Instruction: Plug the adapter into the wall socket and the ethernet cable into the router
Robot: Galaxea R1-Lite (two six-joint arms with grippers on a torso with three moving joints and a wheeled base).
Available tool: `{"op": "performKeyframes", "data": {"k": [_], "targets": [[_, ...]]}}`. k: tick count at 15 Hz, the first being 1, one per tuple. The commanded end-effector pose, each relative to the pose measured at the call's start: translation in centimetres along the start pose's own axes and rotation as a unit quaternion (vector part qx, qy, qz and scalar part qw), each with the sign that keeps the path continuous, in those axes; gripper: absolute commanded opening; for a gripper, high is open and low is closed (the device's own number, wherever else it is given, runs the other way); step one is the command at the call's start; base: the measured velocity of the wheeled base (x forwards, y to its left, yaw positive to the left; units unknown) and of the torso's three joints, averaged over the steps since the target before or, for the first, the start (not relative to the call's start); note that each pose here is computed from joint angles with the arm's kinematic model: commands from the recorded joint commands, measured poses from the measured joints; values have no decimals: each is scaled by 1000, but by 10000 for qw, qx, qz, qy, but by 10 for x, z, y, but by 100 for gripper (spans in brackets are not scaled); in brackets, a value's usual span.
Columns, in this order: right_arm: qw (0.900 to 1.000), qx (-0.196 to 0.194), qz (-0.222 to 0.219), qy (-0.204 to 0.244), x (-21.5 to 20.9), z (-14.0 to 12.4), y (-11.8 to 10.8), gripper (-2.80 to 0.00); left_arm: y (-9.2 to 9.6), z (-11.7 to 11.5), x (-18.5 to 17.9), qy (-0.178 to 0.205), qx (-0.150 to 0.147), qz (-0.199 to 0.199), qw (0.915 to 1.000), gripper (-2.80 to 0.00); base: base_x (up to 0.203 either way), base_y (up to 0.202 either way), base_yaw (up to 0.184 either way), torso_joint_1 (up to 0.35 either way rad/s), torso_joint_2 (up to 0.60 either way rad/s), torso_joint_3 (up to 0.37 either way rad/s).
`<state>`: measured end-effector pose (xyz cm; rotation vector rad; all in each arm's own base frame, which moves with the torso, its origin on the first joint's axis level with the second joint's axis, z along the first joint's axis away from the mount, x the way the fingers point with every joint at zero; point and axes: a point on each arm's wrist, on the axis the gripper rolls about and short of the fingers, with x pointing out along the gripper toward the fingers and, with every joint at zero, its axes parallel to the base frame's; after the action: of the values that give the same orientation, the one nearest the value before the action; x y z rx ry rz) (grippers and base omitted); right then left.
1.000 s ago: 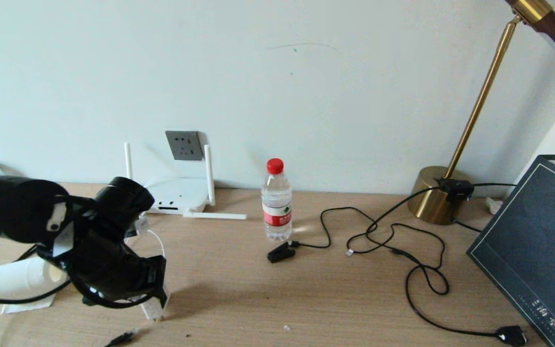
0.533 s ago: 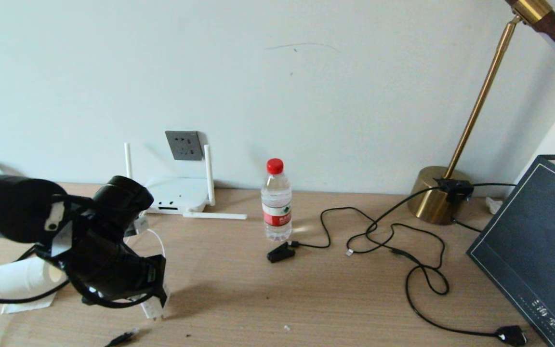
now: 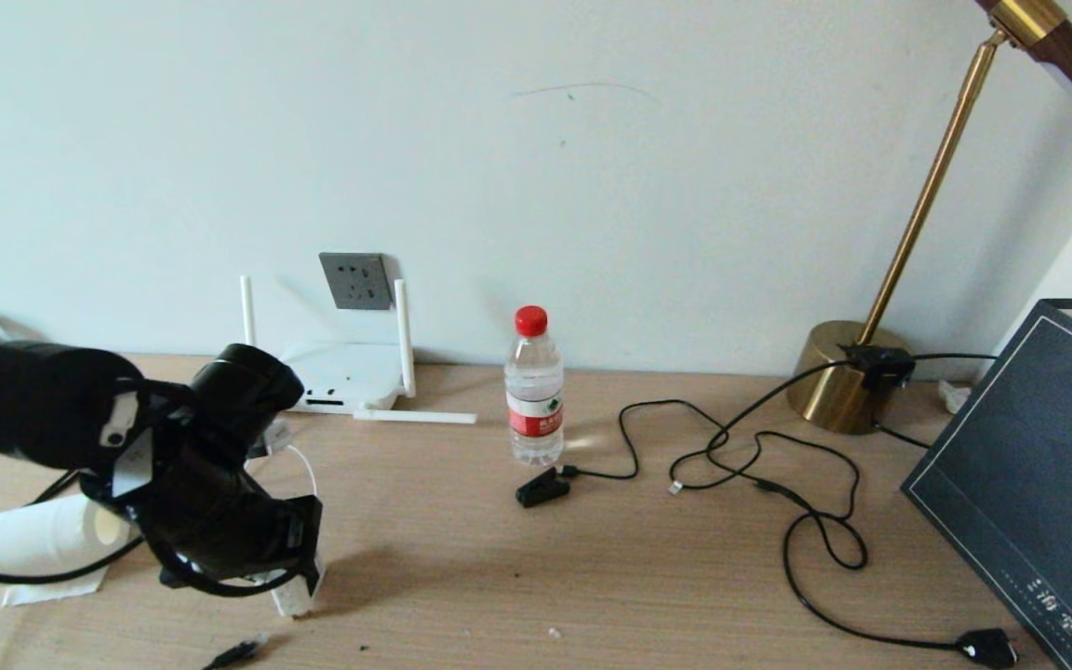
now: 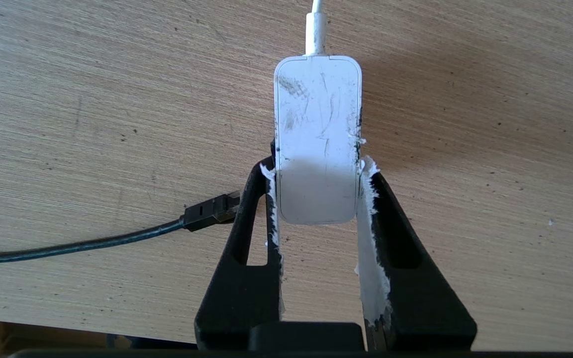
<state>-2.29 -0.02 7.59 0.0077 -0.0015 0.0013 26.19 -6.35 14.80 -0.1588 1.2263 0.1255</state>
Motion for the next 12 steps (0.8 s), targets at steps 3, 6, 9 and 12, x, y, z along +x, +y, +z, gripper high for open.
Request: {"op": "performKeyframes", "data": {"k": [3, 6, 9, 12], "targets": [[10000, 0, 3, 6, 0, 0, 0, -280, 0, 0, 1, 21, -13, 22, 10000, 0, 0, 0, 0, 0, 0, 0], [10000, 0, 8, 8, 0, 0, 0, -280, 0, -1, 0, 6, -21, 15, 10000, 0, 0, 0, 0, 0, 0, 0], [10000, -3, 7, 9, 0, 0, 0, -280, 1, -1, -6, -75, -22, -22, 10000, 0, 0, 0, 0, 0, 0, 0], [10000, -4, 9, 8, 0, 0, 0, -280, 2, -3, -15, -208, 85, -77, 9997, 0, 0, 0, 0, 0, 0, 0]]}}
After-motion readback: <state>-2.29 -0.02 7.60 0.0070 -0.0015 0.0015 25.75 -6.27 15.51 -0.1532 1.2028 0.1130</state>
